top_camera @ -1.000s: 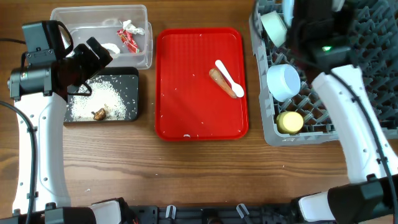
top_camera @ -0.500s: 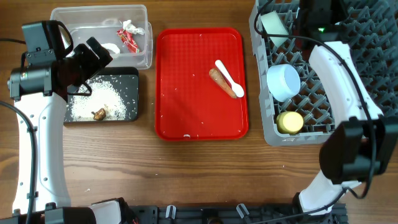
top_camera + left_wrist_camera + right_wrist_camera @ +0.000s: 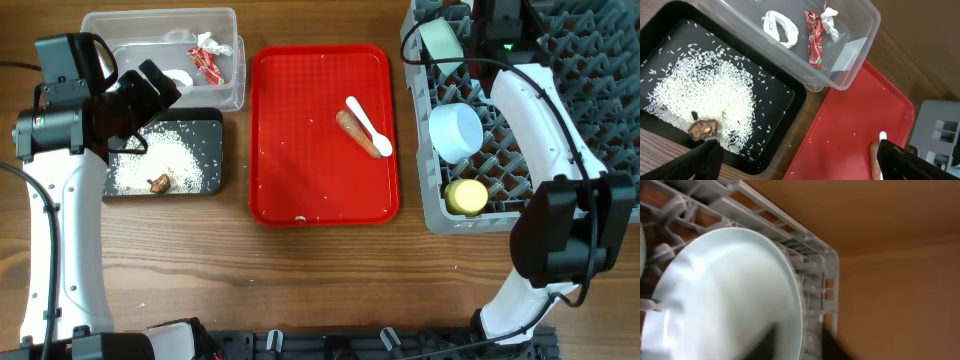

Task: Sort waste into correct bins and load items into the dishwasher rack
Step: 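Lift the plate right and stand it upright in the rack, then reach the left gripper to the carrot on the red tray and grasp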

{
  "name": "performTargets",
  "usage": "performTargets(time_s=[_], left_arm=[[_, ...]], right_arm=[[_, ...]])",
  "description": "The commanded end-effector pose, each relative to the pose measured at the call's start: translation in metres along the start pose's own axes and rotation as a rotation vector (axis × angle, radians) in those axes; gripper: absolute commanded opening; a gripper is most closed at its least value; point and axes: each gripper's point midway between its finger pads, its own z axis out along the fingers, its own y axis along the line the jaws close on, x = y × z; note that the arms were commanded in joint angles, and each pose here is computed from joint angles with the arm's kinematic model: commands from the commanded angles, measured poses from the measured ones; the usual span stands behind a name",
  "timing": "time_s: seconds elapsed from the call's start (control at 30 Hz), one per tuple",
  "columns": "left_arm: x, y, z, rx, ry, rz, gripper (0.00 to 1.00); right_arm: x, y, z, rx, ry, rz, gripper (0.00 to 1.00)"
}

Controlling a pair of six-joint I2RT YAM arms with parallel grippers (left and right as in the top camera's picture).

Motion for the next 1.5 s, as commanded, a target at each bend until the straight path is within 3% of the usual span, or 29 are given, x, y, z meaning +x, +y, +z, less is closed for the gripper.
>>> performTargets(time_s=[0.0, 0.13, 0.27, 0.5, 0.63, 0.9, 1.03, 1.17, 1.4, 1.47], left_arm=[[-0.001, 0.002, 0.002, -0.007, 0.002, -0.013, 1.0], [-0.001, 0.002, 0.002, -0.007, 0.002, -0.013, 1.0], [-0.001, 0.002, 0.002, -0.007, 0.002, -0.013, 1.0], [-0.001, 0.002, 0.002, -0.007, 0.002, -0.013, 1.0], [-0.001, 0.002, 0.002, -0.007, 0.002, -0.013, 1.0], [-0.001, 0.002, 0.002, -0.006, 0.002, -0.013, 1.0], [-0.001, 0.002, 0.002, -0.007, 0.002, -0.013, 1.0], [-0.001, 0.001, 0.002, -0.002, 0.004, -0.014, 1.0], [0.028, -0.014, -0.001, 0.096, 0.145, -0.033, 1.0], [0.032, -0.031, -0.001, 0.172, 0.17, -0.014, 0.9]], right_arm=[[0.0, 0.005, 0.004, -0.026, -0.008, 0.143, 0.93], [-0.003, -0.006, -0.008, -0.02, -0.025, 0.29, 0.97], [-0.027, -0.005, -0.055, -0.191, -0.156, 0.421, 0.98], [-0.081, 0.058, -0.19, -1.008, -0.504, 0.483, 1.0], [-0.083, 0.086, -0.213, -1.278, -0.446, 0.562, 1.0], [-0.065, 0.146, -0.194, -1.32, -0.212, 0.531, 0.83], [-0.053, 0.172, -0.183, -1.216, -0.089, 0.493, 0.83], [-0.053, 0.18, -0.188, -1.199, -0.077, 0.467, 0.83], [-0.043, 0.174, -0.186, -1.195, -0.033, 0.491, 0.83], [-0.042, 0.162, -0.184, -1.182, -0.046, 0.512, 0.83]])
